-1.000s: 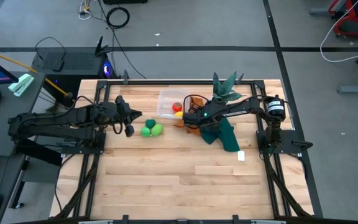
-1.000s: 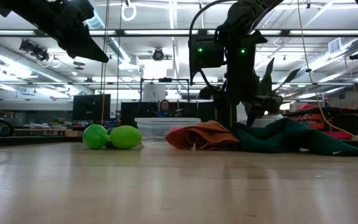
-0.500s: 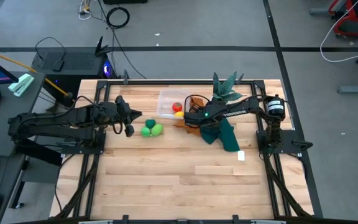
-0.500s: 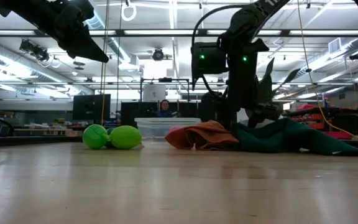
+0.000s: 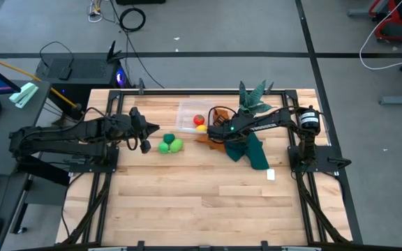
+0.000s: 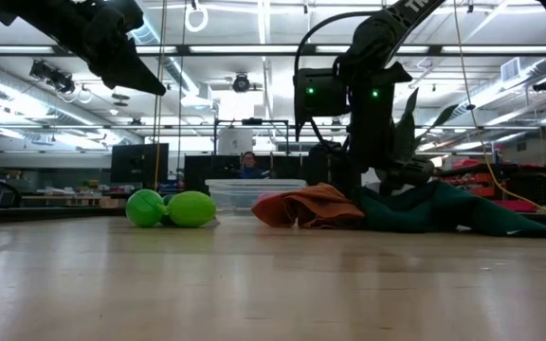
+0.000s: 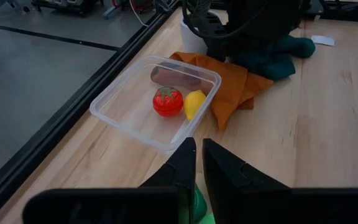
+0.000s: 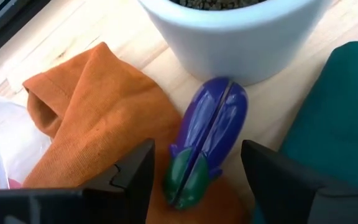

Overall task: Pick and placing Produce into tupperware
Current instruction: Put the violet eggplant into the transparent container

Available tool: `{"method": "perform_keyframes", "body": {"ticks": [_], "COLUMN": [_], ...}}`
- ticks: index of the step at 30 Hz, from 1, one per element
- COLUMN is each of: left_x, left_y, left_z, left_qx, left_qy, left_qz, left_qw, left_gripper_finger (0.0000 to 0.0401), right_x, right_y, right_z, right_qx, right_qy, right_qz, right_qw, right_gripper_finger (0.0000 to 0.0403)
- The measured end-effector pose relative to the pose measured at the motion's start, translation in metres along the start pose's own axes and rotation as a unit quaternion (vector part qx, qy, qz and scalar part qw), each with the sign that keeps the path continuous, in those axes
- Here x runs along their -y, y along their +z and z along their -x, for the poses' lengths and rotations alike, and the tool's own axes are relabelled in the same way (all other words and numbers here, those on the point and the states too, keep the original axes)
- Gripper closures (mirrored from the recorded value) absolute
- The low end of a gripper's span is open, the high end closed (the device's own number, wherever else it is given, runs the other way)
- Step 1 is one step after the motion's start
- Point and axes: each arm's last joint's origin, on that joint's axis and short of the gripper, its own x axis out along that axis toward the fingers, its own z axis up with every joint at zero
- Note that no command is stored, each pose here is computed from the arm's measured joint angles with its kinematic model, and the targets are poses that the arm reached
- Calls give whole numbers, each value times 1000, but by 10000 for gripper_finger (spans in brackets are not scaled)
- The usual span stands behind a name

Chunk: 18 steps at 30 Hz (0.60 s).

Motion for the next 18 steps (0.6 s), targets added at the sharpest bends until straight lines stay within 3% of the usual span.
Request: {"method": "perform_keyframes", "body": {"ticks": [18], "left_x": [0], "left_y": [0], "left_z": [0], "left_qx": [0], "left_qy": [0], "left_qz": [-2], "left_qw": [1000], "left_gripper_finger": [369], "right_x": [-2], "right_y": [-1], "right_z": [0], "right_qx": [-6], "right_qy": [12], "right_qz": [10], "right_qw": [1000], "right_gripper_finger": [304]}}
